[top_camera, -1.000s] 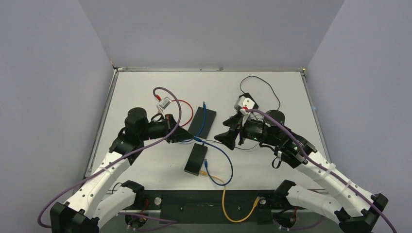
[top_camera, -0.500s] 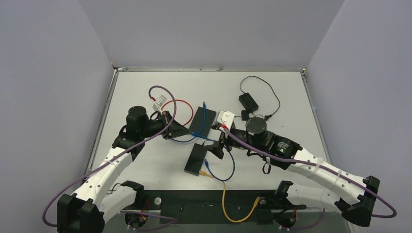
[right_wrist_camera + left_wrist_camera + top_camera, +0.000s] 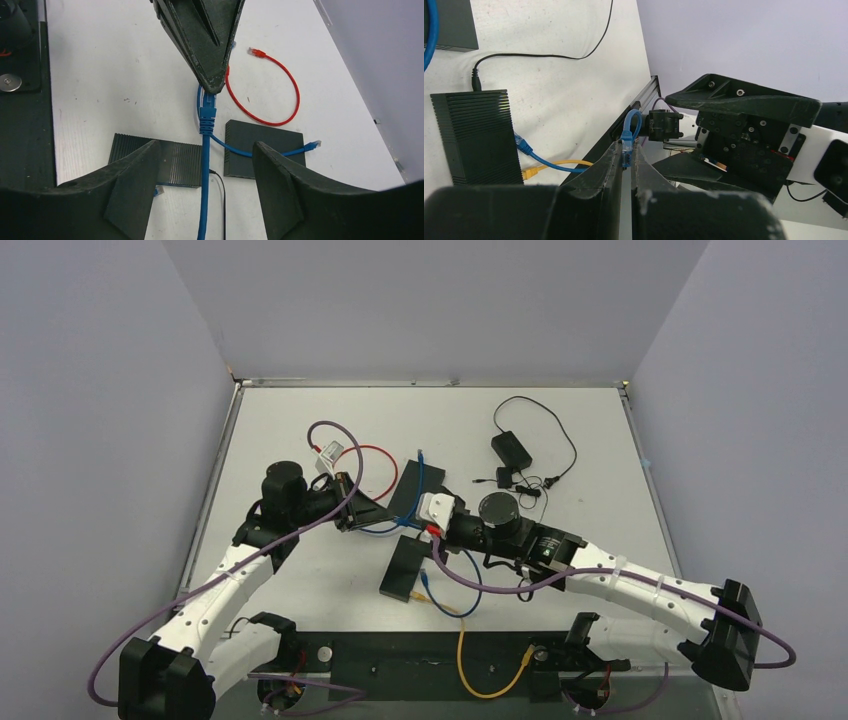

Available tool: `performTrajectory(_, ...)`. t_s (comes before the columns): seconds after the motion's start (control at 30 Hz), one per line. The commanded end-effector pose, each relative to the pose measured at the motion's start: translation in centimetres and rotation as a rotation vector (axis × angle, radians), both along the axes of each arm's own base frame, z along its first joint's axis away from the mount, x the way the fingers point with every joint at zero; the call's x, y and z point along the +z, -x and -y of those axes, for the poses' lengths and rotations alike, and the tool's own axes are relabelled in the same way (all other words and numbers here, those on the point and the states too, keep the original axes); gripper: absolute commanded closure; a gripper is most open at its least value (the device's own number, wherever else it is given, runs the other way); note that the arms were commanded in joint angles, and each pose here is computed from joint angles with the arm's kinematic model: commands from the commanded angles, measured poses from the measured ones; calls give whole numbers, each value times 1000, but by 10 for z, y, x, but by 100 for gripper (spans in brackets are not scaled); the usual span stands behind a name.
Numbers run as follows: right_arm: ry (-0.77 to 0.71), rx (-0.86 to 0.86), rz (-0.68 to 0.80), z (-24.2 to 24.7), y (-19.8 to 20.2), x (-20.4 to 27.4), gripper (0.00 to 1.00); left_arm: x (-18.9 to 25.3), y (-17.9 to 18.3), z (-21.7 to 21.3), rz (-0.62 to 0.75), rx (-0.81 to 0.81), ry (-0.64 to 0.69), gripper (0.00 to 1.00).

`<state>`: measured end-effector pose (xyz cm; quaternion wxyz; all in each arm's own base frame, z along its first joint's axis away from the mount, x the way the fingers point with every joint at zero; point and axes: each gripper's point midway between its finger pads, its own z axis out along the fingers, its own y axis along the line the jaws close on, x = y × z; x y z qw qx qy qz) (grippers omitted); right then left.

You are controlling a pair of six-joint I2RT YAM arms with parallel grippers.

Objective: Insert the plug into the switch port
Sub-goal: Pick up the connector from the center of the board.

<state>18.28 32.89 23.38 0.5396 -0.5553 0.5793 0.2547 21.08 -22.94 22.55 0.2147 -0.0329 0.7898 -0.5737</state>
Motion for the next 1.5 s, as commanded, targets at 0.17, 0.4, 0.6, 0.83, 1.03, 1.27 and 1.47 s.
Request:
performTrajectory(0.17, -98, 42, 119, -21, -8, 15, 46, 16, 5, 2, 75, -42, 41, 100)
performTrajectory(0.4, -94, 81, 91, -31, -5, 11, 56, 17, 9, 2, 87, -64, 46, 100)
performTrajectory(0.6, -79, 91, 73, -35, -4, 3, 62, 18, 9, 3, 89, -68, 48, 100)
performTrajectory(0.83, -72, 91, 68, -35, -4, 1, 76, 18, 9, 2, 92, -69, 48, 100)
performTrajectory(1.03, -64, 101, 60, -36, -3, -1, 89, 18, 10, 3, 89, -72, 50, 100)
performTrajectory(1.27, -43, 108, 51, -37, -2, -5, 100, 23, 11, 4, 95, -84, 77, 100)
performTrajectory(1.47, -36, 71, 69, -31, -5, 1, 100, 30, 14, 6, 104, -105, 118, 82)
